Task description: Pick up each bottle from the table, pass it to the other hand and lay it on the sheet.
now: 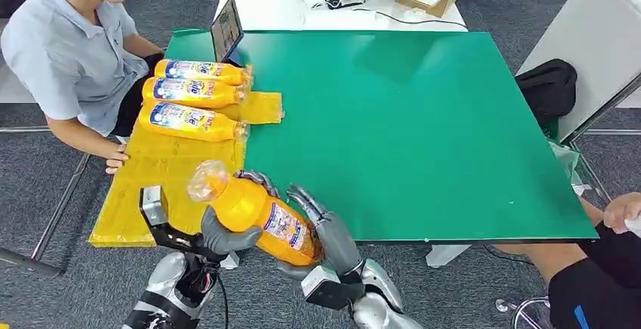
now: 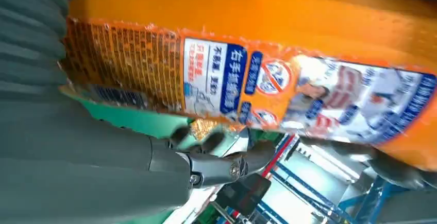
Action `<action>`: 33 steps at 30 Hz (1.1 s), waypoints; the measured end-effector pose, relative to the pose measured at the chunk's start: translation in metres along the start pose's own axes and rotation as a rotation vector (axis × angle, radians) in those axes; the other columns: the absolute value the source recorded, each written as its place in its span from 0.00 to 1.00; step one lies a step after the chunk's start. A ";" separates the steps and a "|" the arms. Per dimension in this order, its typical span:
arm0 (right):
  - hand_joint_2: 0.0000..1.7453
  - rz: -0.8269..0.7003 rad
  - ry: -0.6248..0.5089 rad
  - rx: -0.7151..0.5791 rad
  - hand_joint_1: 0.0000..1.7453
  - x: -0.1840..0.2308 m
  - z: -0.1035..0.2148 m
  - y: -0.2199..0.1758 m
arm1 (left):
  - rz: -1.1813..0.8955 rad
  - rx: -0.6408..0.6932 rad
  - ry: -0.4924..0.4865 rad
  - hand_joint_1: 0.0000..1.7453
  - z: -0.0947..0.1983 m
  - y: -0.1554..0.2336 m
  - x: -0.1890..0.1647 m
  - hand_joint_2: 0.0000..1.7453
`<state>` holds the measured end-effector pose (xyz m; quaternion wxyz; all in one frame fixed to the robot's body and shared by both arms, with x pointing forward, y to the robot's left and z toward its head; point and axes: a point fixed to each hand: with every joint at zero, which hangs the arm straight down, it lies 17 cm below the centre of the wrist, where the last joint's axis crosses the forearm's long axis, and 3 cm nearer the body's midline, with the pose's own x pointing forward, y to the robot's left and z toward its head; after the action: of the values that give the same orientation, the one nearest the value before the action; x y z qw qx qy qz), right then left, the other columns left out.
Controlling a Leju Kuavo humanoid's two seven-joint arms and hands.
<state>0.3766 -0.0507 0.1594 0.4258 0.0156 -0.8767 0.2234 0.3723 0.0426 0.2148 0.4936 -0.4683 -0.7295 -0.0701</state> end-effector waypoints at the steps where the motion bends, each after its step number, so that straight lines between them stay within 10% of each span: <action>1: 1.00 0.000 -0.002 -0.005 0.00 0.001 -0.001 -0.001 | -0.001 0.014 0.005 1.00 0.000 0.003 -0.001 1.00; 8: 1.00 0.024 -0.012 -0.028 0.00 0.003 -0.005 -0.007 | -0.040 0.099 0.037 1.00 -0.001 0.023 -0.006 1.00; 9: 0.00 0.025 -0.013 -0.028 0.00 0.003 -0.005 -0.007 | -0.041 0.102 0.037 1.00 -0.001 0.025 -0.006 1.00; 24: 0.00 0.080 -0.022 -0.091 0.00 0.002 -0.009 -0.025 | -0.115 0.265 0.001 1.00 -0.008 0.084 0.022 1.00; 33: 0.00 0.124 -0.025 -0.161 0.00 0.001 -0.011 -0.046 | -0.678 0.469 0.043 1.00 -0.017 0.172 0.066 1.00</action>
<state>0.3941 -0.0881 0.1832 0.4002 -0.0704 -0.8963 0.1779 0.5081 0.1684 0.2130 0.5512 -0.0748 -0.8280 -0.0704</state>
